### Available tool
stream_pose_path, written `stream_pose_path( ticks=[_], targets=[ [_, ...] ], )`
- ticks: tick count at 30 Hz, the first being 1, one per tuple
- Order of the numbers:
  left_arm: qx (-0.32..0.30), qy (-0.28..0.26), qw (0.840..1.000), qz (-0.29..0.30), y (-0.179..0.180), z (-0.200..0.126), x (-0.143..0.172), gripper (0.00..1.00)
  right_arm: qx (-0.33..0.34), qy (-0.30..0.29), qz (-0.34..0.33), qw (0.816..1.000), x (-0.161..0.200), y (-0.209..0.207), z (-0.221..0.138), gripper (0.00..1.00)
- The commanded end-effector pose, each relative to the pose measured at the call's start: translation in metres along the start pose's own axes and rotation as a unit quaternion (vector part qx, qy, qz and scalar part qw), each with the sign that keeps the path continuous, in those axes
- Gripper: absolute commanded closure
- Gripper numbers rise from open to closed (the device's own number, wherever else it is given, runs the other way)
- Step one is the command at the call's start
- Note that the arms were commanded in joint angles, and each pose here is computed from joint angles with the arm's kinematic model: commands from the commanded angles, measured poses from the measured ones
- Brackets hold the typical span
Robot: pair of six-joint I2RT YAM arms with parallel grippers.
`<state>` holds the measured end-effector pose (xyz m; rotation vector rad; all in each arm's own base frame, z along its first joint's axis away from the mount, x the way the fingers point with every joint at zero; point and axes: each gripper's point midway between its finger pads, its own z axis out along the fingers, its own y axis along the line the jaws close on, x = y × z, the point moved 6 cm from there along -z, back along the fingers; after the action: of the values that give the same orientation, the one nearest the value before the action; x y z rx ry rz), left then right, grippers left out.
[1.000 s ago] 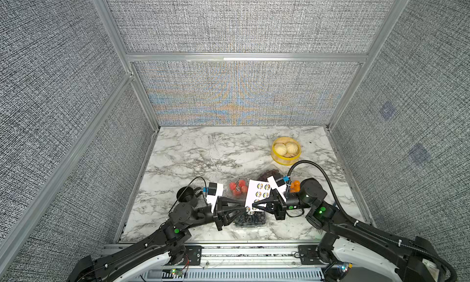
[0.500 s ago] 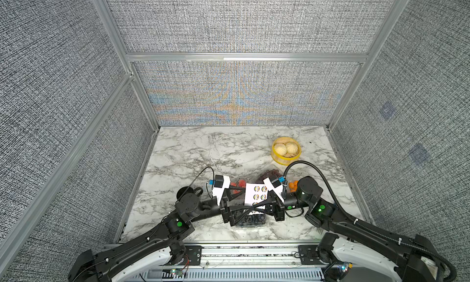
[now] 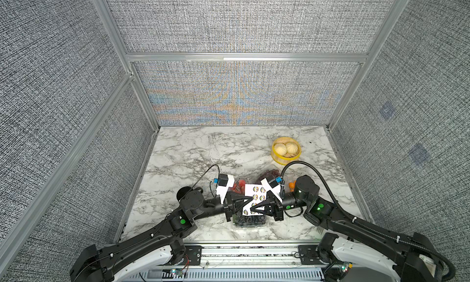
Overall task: Label fruit boxes
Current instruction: Tear off the label from the label sticker.
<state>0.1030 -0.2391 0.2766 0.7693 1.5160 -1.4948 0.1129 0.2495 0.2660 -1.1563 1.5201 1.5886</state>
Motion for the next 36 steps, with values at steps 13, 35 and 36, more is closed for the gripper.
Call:
stream_pose_path(
  ticks=[13,35,36],
  targets=[
    [-0.197,-0.081,0.977,0.014,0.038,-0.024,-0.015,1.0,0.299,-0.066,-0.029,0.951,-0.004,-0.005,-0.03,0.45],
    [-0.189,-0.072,0.979,0.008,0.039,-0.017,-0.012,1.0,0.241,-0.005,-0.038,0.97,-0.012,-0.03,0.043,0.75],
    [-0.186,-0.071,0.98,0.008,0.039,-0.017,-0.012,1.0,0.242,-0.003,-0.037,0.97,-0.012,-0.032,0.044,0.78]
  ],
)
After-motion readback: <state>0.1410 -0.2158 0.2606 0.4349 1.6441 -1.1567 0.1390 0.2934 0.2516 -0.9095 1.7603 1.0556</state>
